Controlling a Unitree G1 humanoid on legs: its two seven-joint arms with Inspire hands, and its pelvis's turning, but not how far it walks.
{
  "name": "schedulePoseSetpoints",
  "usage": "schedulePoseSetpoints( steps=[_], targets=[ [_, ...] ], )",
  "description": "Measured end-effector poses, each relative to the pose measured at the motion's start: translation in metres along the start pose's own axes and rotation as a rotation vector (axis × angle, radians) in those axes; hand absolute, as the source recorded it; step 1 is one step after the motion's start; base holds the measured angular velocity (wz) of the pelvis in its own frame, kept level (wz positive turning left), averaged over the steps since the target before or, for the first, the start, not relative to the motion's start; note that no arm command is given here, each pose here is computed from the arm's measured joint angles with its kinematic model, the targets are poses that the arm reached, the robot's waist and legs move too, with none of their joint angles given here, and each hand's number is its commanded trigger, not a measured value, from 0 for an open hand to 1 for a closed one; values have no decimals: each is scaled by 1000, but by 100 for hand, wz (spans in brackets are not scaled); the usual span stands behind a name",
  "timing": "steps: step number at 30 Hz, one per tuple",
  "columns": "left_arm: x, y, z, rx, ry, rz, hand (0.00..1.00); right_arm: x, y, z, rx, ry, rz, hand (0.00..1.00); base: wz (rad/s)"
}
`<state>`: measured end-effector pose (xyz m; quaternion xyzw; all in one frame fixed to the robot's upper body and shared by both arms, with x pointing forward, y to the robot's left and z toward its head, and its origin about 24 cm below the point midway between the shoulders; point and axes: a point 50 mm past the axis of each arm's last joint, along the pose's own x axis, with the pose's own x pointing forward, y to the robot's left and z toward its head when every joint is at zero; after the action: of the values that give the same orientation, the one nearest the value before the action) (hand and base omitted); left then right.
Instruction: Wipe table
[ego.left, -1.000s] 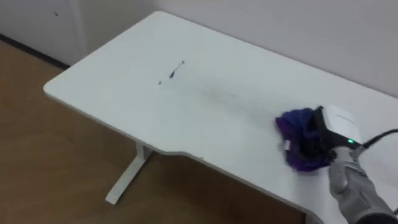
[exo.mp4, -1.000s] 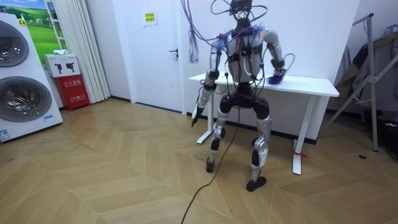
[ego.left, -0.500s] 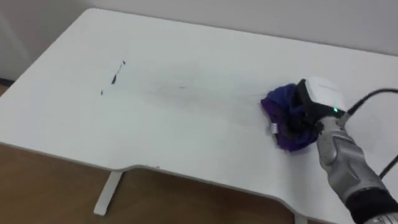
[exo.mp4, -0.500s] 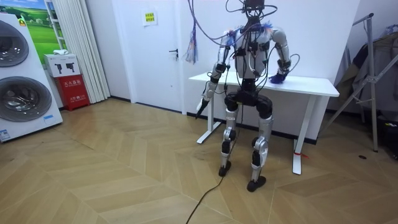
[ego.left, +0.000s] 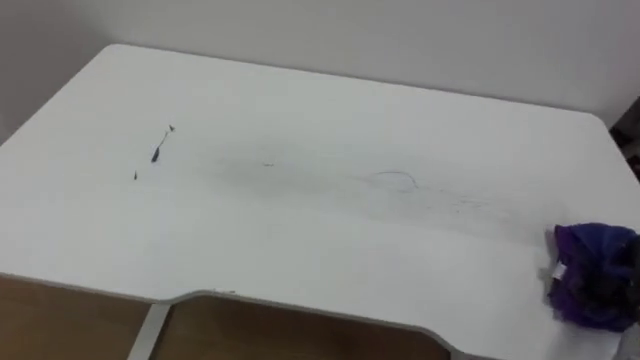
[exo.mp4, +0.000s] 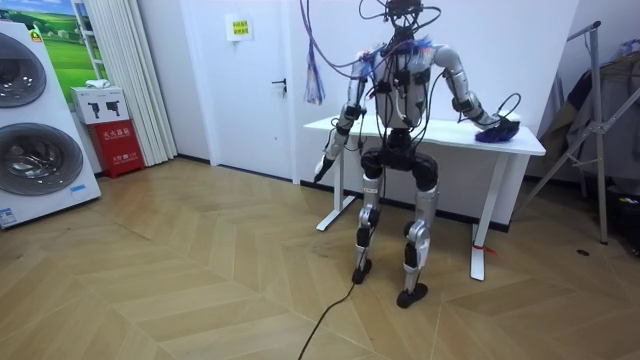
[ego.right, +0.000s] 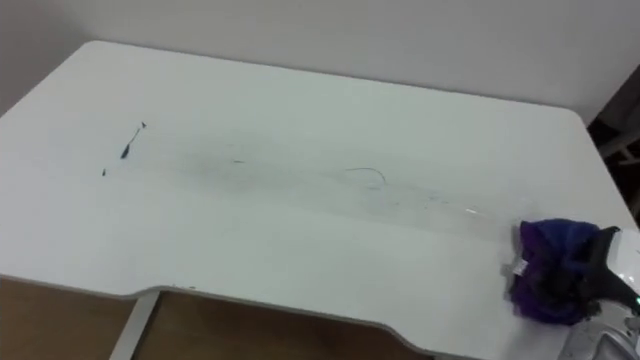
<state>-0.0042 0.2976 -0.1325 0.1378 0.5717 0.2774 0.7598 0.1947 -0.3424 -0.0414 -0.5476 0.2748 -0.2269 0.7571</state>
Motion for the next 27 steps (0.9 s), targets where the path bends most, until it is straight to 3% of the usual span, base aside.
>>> schedulePoseSetpoints(
  steps=[2, 7, 11, 15, 18, 27],
  targets=[
    [-1, -7, 2, 21, -9, -28, 0, 6, -1, 19, -36, -38, 23, 100, -44],
    [1, -18, 3, 35, 6, -90, 0, 7, -4, 136, -171, -437, 92, 100, -28],
    [-1, -12, -8, 44, 48, -86, 0, 15, -22, 164, -153, -498, 63, 100, 47],
    [-6, -2, -32, 65, 120, -90, 0, 22, -14, 139, -198, -428, 106, 100, 46],
    [-6, 4, -34, 35, 129, -82, 0, 17, -6, 106, -150, -377, 124, 100, 40],
    [2, -2, 8, -3, -41, -81, 0, 12, -2, 55, -133, -268, 111, 100, -4]
  ],
)
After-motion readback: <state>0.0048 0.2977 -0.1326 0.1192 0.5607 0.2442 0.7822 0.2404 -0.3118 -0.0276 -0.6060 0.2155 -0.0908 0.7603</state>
